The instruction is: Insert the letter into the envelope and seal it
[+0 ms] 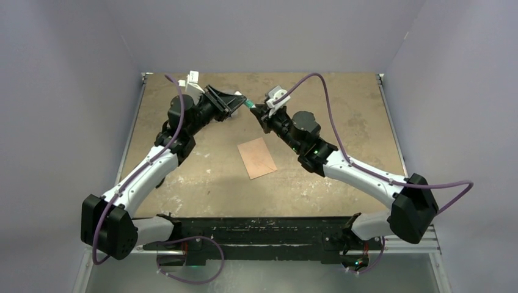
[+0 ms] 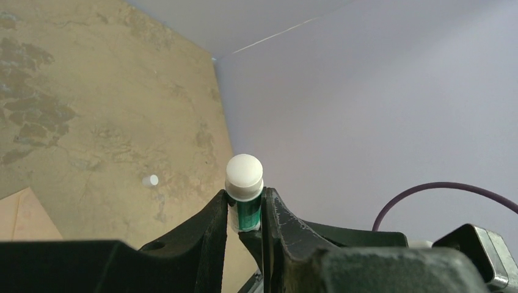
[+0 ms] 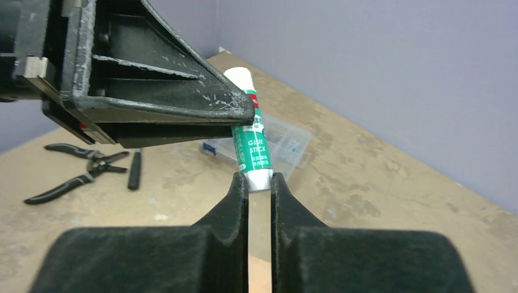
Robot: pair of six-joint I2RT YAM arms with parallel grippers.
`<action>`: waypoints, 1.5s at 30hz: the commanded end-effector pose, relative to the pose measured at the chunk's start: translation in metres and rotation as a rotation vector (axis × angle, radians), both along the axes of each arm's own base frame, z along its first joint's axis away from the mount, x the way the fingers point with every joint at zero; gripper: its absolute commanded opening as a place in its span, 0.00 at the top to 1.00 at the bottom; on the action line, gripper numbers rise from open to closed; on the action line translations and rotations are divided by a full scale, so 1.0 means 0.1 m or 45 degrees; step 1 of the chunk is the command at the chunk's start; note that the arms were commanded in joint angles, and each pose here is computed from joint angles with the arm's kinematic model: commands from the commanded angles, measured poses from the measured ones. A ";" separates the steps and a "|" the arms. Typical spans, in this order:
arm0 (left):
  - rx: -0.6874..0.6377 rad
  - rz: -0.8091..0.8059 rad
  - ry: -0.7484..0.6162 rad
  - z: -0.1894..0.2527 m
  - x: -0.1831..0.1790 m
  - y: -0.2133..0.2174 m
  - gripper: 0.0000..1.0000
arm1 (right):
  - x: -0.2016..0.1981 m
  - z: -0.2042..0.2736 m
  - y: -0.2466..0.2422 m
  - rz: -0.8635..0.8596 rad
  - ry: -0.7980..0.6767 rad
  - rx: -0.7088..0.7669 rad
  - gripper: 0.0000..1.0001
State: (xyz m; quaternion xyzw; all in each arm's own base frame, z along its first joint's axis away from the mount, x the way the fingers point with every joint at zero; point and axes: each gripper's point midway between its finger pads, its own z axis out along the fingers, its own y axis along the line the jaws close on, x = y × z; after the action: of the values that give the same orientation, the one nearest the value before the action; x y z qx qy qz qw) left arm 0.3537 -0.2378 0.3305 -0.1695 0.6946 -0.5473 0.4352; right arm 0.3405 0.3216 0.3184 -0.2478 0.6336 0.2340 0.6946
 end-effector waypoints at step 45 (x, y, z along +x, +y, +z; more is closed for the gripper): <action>0.781 0.076 -0.036 -1.20 0.22 0.33 0.67 | 1.13 -2.26 -1.08 -1.015 1.022 -0.036 0.37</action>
State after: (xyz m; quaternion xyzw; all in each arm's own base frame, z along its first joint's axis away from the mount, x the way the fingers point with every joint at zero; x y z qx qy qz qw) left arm 0.3746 -0.2022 0.2164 -0.0333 0.8169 -0.2917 0.4964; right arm 0.4592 0.2223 0.0921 0.0697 0.8902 0.0363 0.4488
